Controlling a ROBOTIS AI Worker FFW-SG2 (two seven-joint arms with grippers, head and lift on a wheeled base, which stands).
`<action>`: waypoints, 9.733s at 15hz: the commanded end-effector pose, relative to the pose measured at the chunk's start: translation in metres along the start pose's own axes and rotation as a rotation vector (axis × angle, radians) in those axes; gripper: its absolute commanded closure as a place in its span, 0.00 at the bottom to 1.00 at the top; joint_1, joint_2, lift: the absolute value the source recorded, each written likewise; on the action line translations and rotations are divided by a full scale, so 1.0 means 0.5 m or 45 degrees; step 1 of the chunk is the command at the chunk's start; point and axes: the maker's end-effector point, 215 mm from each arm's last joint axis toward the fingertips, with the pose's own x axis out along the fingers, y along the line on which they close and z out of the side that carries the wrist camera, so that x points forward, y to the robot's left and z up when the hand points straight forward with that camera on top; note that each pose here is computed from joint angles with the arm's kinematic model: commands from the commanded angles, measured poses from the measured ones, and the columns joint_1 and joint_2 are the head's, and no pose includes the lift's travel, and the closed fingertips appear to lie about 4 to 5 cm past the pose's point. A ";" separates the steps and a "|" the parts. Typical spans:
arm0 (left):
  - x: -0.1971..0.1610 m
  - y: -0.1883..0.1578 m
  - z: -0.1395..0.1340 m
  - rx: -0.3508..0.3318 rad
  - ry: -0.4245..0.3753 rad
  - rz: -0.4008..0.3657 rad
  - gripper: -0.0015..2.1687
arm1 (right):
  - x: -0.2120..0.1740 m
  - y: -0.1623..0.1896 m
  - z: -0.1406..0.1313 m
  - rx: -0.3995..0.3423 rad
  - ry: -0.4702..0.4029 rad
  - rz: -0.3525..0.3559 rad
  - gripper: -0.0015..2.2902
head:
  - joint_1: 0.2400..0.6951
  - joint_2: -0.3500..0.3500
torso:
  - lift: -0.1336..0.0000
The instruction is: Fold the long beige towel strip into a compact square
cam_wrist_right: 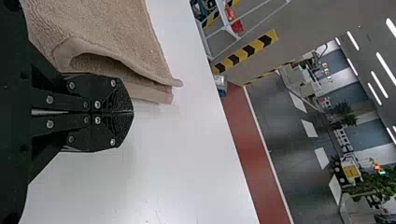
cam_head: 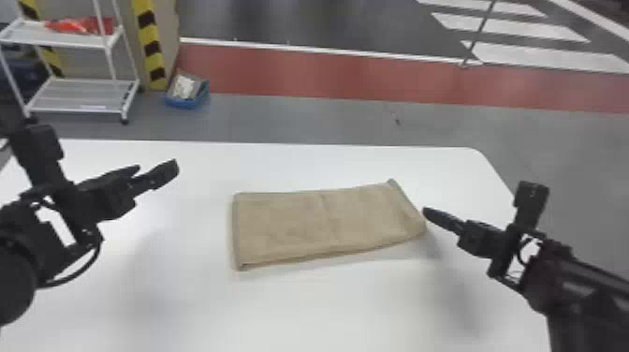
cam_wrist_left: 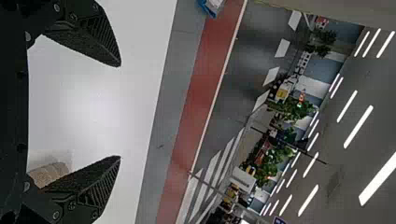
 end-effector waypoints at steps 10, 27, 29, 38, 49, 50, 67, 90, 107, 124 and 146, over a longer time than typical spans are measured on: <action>0.000 0.001 0.002 -0.001 -0.001 -0.002 0.09 | -0.005 0.135 -0.074 0.072 0.122 0.148 0.88 | 1.00 0.34 | 0.07; 0.022 -0.252 -0.121 0.221 0.051 -0.172 0.10 | -0.163 0.051 0.028 0.064 -0.038 0.113 0.03 | 1.00 0.12 | 0.07; 0.046 -0.279 -0.147 0.261 0.006 -0.175 0.14 | -0.174 0.049 0.022 0.071 -0.025 0.094 0.03 | 1.00 0.08 | 0.07; 0.070 -0.250 -0.221 0.317 0.126 -0.112 0.89 | -0.178 0.057 0.031 0.072 -0.039 0.083 0.02 | 1.00 0.01 | 0.07; 0.067 -0.233 -0.265 0.380 0.178 -0.092 0.89 | -0.047 0.146 0.001 0.178 0.040 0.099 0.04 | 1.00 0.09 | 0.07; 0.067 -0.232 -0.269 0.379 0.184 -0.092 0.89 | -0.032 0.159 -0.003 0.177 0.052 0.111 0.04 | 1.00 0.10 | 0.07; 0.063 -0.227 -0.269 0.387 0.176 -0.103 0.88 | 0.068 0.164 -0.050 0.073 0.249 -0.005 0.10 | 1.00 0.18 | 0.07; 0.065 -0.223 -0.294 0.392 0.224 -0.101 0.89 | 0.035 0.296 -0.006 0.260 0.195 0.312 0.53 | 1.00 0.25 | 0.07; 0.013 -0.203 -0.212 0.265 0.172 -0.120 0.88 | -0.003 0.361 0.017 0.344 0.108 0.470 0.53 | 1.00 0.30 | 0.07; 0.027 -0.260 -0.311 0.280 0.253 -0.191 0.88 | 0.031 0.476 -0.010 0.236 0.177 0.589 0.53 | 1.00 0.32 | 0.07; 0.030 -0.287 -0.352 0.254 0.284 -0.216 0.89 | 0.083 0.578 -0.071 0.469 0.276 0.868 0.03 | 1.00 0.40 | 0.07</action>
